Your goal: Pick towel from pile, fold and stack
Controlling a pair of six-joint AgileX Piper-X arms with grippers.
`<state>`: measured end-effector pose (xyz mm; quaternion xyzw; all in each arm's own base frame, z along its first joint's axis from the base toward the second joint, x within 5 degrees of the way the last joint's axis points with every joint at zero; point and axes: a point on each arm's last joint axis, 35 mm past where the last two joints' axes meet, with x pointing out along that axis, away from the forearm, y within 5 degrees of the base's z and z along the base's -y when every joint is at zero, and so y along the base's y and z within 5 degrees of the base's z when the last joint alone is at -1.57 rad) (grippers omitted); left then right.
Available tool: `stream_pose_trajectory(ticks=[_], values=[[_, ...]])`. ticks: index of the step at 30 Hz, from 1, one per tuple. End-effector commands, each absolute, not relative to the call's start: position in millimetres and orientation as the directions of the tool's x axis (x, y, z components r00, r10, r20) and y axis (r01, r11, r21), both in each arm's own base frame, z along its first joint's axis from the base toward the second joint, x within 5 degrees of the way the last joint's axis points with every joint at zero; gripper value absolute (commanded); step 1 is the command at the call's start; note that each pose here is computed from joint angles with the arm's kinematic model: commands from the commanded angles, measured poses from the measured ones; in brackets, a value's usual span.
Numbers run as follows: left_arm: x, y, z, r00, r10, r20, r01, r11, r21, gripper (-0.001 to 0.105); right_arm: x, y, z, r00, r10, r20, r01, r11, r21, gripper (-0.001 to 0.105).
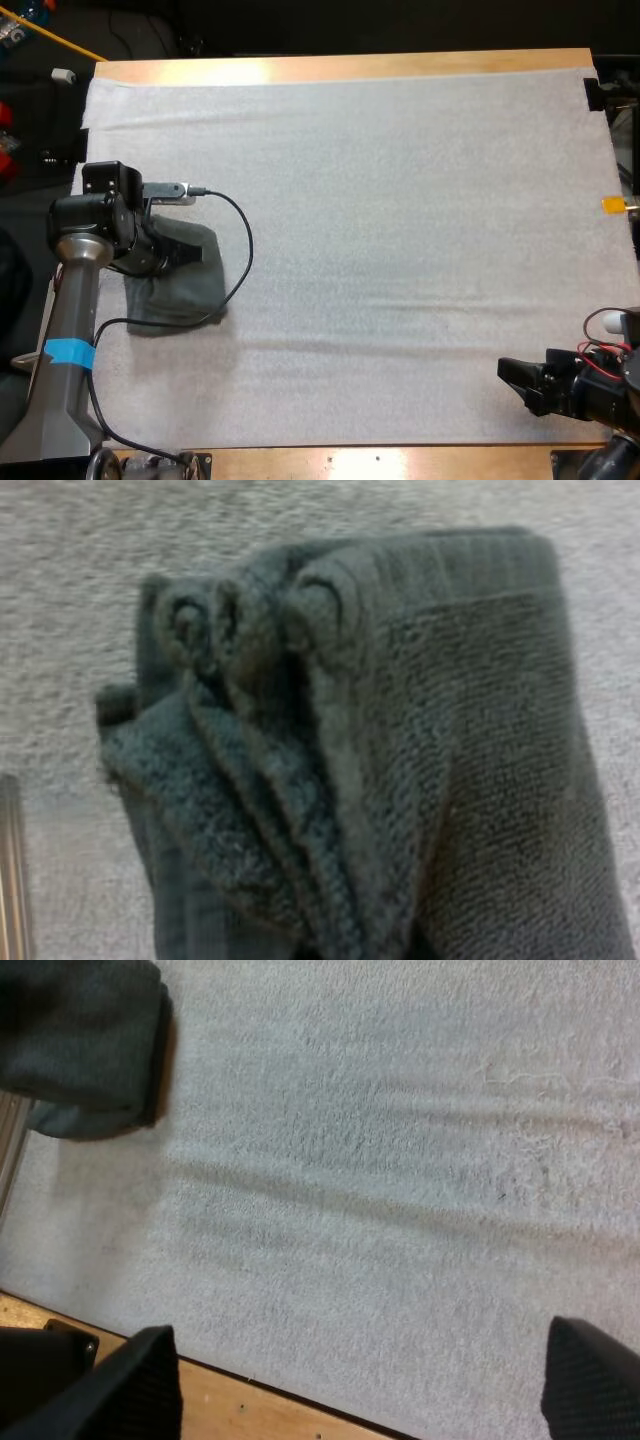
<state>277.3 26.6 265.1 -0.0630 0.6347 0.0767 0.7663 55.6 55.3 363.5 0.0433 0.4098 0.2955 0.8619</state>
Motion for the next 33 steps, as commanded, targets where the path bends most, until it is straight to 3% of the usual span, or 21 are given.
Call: stream_pose_trajectory(ticks=[1, 16, 29, 33], values=[[276.6, 27.7, 270.5, 0.195, 0.067, -0.978, -0.198, 0.980, 0.028, 0.000, 55.8, 55.5, 364.4, 0.491, 0.553, -0.673, -0.486, 0.815, 0.316, 0.071], [277.0, 31.0, 267.7, 0.168, 0.157, -0.973, -0.199, 0.972, 0.123, 0.001, 55.7, 55.6, 364.4, 0.489, 0.555, -0.673, -0.487, 0.814, 0.317, 0.071], [277.0, 33.5, 268.2, 0.161, 0.229, -0.960, -0.197, 0.961, 0.196, 0.049, 56.2, 58.3, 367.2, 0.470, 0.601, -0.646, -0.515, 0.781, 0.352, 0.071], [277.0, 34.2, 268.4, 0.159, 0.250, -0.955, -0.201, 0.956, 0.216, 0.051, 56.9, 58.9, 368.3, 0.477, 0.607, -0.636, -0.519, 0.778, 0.354, 0.071]])
